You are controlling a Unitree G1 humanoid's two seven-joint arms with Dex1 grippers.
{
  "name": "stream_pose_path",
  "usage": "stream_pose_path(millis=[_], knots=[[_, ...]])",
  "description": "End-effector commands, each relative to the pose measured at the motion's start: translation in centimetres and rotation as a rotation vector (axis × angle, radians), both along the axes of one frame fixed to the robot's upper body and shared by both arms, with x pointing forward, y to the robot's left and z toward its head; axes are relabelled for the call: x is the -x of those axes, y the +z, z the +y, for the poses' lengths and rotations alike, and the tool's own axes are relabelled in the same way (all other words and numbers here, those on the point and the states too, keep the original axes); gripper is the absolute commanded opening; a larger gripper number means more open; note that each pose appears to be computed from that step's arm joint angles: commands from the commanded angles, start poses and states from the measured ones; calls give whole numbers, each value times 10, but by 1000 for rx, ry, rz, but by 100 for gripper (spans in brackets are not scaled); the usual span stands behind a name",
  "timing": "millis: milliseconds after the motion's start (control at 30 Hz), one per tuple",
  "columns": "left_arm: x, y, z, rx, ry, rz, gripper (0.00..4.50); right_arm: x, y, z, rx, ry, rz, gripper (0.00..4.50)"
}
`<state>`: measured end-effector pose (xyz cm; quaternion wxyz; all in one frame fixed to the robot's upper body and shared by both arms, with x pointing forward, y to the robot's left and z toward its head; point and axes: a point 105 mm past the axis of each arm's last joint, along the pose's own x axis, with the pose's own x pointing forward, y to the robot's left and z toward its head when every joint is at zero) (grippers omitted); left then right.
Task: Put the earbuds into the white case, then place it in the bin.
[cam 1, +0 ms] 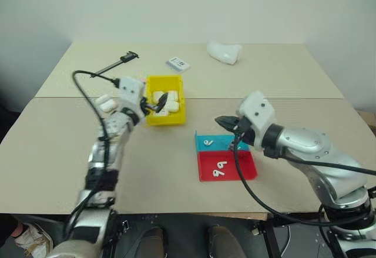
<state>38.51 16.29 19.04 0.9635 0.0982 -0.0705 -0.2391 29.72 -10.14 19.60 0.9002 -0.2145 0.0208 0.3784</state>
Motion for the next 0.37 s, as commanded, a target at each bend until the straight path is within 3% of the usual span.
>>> stream_pose_path(millis=[33,100,233,367], knots=[[53,34,0,-57,-207,-77,447,1,6,-9,-9,-7,-88,0],[84,33,4,-91,-298,-48,447,3,3,-13,-15,6,-78,0],[126,29,10,-120,-385,27,447,11,6,-17,-47,65,-96,0],[143,20,18,-117,-391,102,447,19,10,-21,-69,118,-103,0]])
